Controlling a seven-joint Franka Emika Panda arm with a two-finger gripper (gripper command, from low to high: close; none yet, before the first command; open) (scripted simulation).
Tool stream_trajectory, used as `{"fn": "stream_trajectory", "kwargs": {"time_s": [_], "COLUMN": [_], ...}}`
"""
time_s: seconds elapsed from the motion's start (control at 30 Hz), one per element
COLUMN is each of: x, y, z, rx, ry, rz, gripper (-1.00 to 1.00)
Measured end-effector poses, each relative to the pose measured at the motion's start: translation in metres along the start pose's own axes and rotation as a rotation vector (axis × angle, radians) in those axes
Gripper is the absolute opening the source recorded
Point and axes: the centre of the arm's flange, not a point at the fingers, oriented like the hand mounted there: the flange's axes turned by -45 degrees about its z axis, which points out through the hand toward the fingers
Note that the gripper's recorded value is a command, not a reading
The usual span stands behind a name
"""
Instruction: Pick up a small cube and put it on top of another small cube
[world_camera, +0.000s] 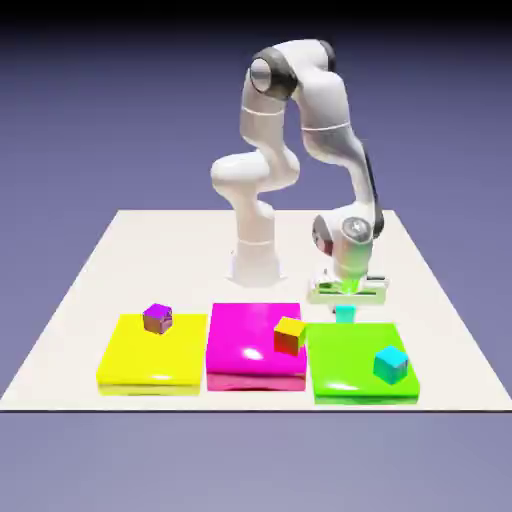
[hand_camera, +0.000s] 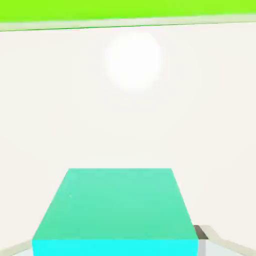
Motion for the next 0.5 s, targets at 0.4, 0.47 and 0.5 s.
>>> {"fn": "stream_trajectory", "kwargs": {"time_s": [0.4,0.47,0.5], "x": [0.057,0.075,0.085], "y": [-0.044,-0.054,-0.058], "z": [-0.059,-0.07,-0.076], "rx": [0.0,0.007,0.012], "ry": [-0.031,-0.036,-0.037], "rz": [0.135,0.177,0.199], "gripper": [-1.0,-1.0,-1.0]}}
